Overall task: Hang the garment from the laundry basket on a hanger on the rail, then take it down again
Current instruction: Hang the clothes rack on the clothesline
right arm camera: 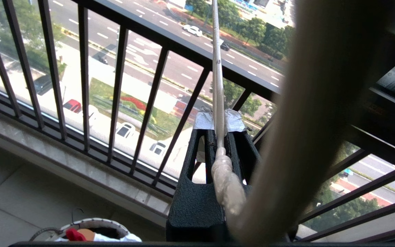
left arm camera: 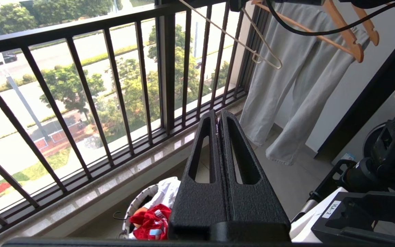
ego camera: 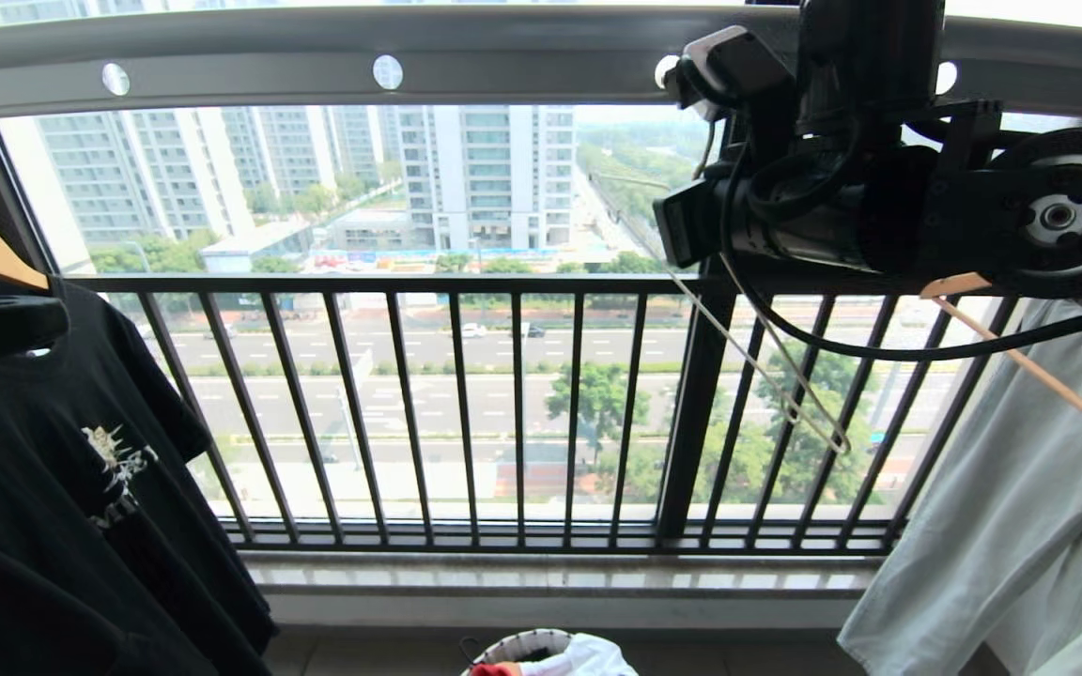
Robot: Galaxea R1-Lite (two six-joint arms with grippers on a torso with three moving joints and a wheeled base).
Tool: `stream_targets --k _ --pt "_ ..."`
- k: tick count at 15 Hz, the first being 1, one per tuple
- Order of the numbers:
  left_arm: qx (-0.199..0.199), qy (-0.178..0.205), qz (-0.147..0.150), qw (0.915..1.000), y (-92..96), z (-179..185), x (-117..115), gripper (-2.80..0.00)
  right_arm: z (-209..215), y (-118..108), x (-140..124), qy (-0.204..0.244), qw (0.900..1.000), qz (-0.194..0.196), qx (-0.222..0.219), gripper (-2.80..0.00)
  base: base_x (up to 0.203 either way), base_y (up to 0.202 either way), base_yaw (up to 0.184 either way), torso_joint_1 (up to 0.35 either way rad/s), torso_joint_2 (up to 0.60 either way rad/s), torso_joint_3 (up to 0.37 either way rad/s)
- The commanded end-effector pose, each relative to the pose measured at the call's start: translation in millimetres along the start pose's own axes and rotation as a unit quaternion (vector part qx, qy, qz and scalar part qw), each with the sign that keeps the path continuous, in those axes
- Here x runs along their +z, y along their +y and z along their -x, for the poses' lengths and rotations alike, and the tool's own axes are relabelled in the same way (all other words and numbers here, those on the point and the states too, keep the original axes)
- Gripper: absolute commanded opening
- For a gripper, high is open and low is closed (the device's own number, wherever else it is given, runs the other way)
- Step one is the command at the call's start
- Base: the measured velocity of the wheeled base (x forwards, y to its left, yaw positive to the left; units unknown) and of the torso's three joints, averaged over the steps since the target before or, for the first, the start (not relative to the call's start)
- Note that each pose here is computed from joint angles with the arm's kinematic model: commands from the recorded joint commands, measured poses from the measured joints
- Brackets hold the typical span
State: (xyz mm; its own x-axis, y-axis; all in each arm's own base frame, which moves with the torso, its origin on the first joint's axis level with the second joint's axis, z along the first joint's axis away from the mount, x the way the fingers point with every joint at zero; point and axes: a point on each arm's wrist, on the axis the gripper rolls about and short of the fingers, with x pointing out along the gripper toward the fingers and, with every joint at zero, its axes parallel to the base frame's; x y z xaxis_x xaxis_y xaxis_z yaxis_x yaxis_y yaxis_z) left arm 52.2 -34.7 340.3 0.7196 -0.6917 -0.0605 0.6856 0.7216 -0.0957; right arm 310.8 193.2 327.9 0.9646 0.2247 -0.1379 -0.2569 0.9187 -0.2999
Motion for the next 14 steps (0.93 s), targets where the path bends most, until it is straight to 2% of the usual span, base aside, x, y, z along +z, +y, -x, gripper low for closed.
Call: stream_targets --k 1,9,14 --pt "-0.001 -0.004 -0.001 1.0000 -1.0 3.2 0.7 -2.80 -4.7 4.8 0.4 0.011 1.000 0.015 0.003 -2.80 0.000 0.000 0.000 0.000 0.00 0.000" --pt "-0.004 -0.006 -0.002 1.0000 -1.6 4.8 0.6 -2.80 12.3 0.6 20.6 0.043 0.995 0.084 0.022 -2.80 0.000 0.000 0.000 0.000 0.00 0.000" --pt "-0.004 -0.006 -0.002 1.0000 -1.6 5.2 0.3 -2.80 9.8 1.9 19.5 0.043 0.994 0.100 0.023 -2.80 0.000 0.000 0.000 0.000 0.00 0.000"
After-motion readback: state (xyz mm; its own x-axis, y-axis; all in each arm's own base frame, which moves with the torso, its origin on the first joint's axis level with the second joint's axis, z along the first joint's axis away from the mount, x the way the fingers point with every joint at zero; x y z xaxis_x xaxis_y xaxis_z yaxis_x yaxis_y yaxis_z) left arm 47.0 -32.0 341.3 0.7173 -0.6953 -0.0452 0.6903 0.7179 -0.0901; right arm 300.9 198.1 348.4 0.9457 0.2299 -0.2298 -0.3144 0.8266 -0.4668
